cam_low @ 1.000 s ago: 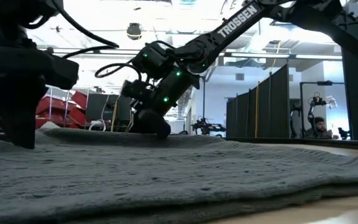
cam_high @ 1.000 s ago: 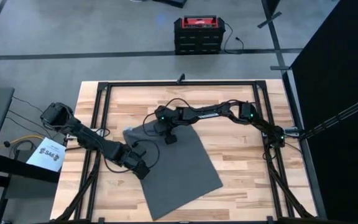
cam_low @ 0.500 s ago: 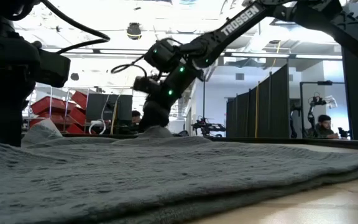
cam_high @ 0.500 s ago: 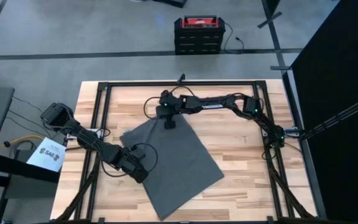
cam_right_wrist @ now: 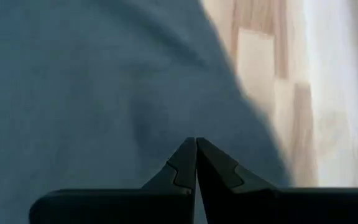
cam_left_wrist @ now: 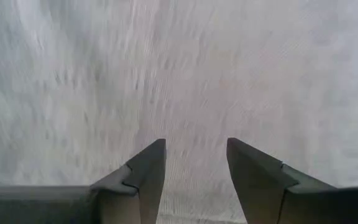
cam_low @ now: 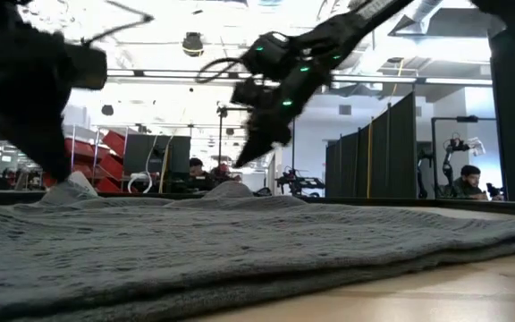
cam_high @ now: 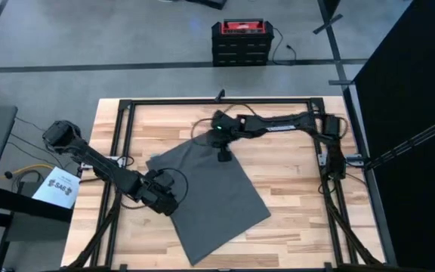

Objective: Roll towel
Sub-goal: Fold the gray towel

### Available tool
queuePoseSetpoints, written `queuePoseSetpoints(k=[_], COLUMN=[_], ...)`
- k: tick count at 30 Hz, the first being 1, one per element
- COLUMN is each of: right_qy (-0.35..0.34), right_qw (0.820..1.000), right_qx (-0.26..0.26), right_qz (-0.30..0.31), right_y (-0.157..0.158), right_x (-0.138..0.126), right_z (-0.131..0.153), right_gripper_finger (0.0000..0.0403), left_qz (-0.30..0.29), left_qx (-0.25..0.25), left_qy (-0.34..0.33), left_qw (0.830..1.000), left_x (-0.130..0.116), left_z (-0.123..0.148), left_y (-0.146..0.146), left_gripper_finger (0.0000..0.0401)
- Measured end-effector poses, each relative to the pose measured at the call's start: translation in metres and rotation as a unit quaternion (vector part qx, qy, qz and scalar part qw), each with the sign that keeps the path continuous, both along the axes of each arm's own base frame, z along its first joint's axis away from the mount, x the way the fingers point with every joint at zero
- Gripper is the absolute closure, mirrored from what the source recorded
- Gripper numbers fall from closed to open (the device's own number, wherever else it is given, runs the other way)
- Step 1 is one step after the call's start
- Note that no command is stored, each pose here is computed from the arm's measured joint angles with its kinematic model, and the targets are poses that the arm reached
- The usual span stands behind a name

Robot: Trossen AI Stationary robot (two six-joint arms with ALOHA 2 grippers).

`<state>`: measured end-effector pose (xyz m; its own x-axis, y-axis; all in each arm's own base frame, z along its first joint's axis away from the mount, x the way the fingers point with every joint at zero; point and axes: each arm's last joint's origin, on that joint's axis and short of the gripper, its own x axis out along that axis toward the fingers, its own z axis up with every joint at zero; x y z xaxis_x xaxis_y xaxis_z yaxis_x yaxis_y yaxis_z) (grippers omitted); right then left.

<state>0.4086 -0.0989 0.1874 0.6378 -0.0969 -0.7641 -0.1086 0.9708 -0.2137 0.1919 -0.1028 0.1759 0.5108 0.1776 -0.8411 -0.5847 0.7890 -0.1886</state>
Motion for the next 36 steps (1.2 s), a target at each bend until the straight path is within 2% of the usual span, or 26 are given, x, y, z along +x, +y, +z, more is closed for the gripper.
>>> queuePoseSetpoints(k=[2, 5, 8, 13, 16, 20, 23, 28, 36], right_qy=[-0.003, 0.018, 0.048, 0.06, 0.047, 0.057, 0.077, 0.099, 0.114], right_qw=[1.0, 0.999, 0.998, 0.996, 0.996, 0.995, 0.993, 0.99, 0.987], right_qx=[0.01, 0.034, 0.051, 0.069, 0.076, 0.084, 0.091, 0.1, 0.098], right_qz=[-0.01, -0.016, -0.007, 0.009, 0.008, 0.005, -0.006, -0.026, -0.047], right_y=[0.009, 0.028, 0.052, 0.081, 0.088, 0.094, 0.094, 0.083, 0.063], right_x=[-0.017, -0.037, -0.047, -0.05, -0.048, -0.047, -0.047, -0.046, -0.05], right_z=[0.001, -0.014, -0.032, -0.041, -0.039, -0.046, -0.058, -0.07, -0.073], right_gripper_finger=[0.0403, 0.0403, 0.0403, 0.0403, 0.0403, 0.0403, 0.0403, 0.0403, 0.0403], left_qz=[0.002, 0.049, 0.103, 0.134, 0.155, 0.175, 0.19, 0.193, 0.178], left_qx=[0.039, 0.118, 0.134, 0.105, 0.077, 0.044, 0.036, 0.029, 0.01], left_qy=[-0.033, -0.054, -0.025, 0.058, 0.13, 0.212, 0.25, 0.273, 0.272], left_qw=[0.999, 0.99, 0.985, 0.984, 0.976, 0.96, 0.949, 0.942, 0.946], left_x=[-0.005, -0.012, -0.012, -0.007, -0.013, -0.023, -0.029, -0.036, -0.043], left_z=[0.013, 0.026, 0.027, 0.004, -0.019, -0.04, -0.044, -0.039, -0.029], left_y=[0.008, 0.029, 0.054, 0.089, 0.103, 0.106, 0.104, 0.099, 0.091], left_gripper_finger=[0.0244, 0.0244, 0.0244, 0.0244, 0.0244, 0.0244, 0.0244, 0.0244, 0.0244])
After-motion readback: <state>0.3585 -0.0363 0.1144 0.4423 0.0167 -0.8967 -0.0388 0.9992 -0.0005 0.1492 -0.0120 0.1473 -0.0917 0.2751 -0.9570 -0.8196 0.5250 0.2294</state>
